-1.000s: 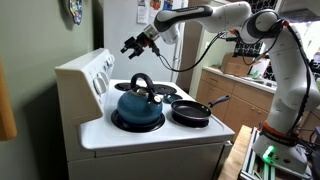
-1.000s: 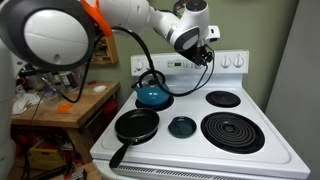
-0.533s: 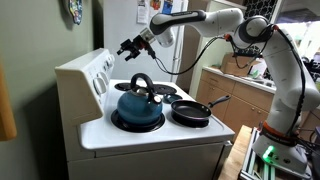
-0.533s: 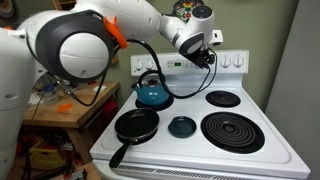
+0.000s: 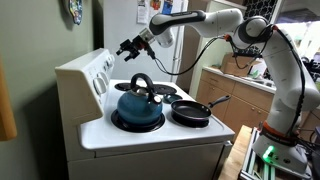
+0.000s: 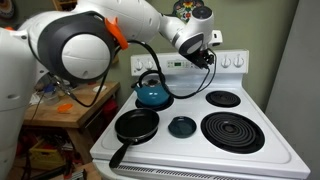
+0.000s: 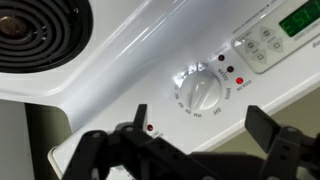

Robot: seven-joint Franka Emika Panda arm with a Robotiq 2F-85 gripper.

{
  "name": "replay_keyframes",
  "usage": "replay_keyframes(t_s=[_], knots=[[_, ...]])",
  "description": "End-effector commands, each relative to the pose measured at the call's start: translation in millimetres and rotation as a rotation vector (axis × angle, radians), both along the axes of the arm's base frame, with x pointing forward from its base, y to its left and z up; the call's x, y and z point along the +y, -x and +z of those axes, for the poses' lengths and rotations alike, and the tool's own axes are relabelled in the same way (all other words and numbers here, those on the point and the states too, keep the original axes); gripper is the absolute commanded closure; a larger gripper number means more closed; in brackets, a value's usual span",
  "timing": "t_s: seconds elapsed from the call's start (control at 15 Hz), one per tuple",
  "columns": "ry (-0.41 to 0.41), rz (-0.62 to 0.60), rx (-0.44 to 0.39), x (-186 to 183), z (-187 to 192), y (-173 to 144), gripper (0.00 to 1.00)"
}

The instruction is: Pull out the middle white knob from the stove and put it on the hob of the stove

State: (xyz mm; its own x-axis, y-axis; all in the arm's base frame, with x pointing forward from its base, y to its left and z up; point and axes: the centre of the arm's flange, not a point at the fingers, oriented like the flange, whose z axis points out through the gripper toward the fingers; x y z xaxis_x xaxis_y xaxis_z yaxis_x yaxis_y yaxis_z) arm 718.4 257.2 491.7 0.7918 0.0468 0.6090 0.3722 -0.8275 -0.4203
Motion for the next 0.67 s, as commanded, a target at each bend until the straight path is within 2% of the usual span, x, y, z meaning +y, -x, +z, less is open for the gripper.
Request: replay_keyframes(t_s=[0.0, 0.27, 0.6], knots=[[-0.053, 0.011, 0.035, 8.9, -0.9, -1.8, 0.00], [-0.083, 0.023, 0.111, 15.7, -5.6, -1.6, 0.00], [-0.070, 0.018, 0.193, 7.9, -6.3, -4.8, 0.00]])
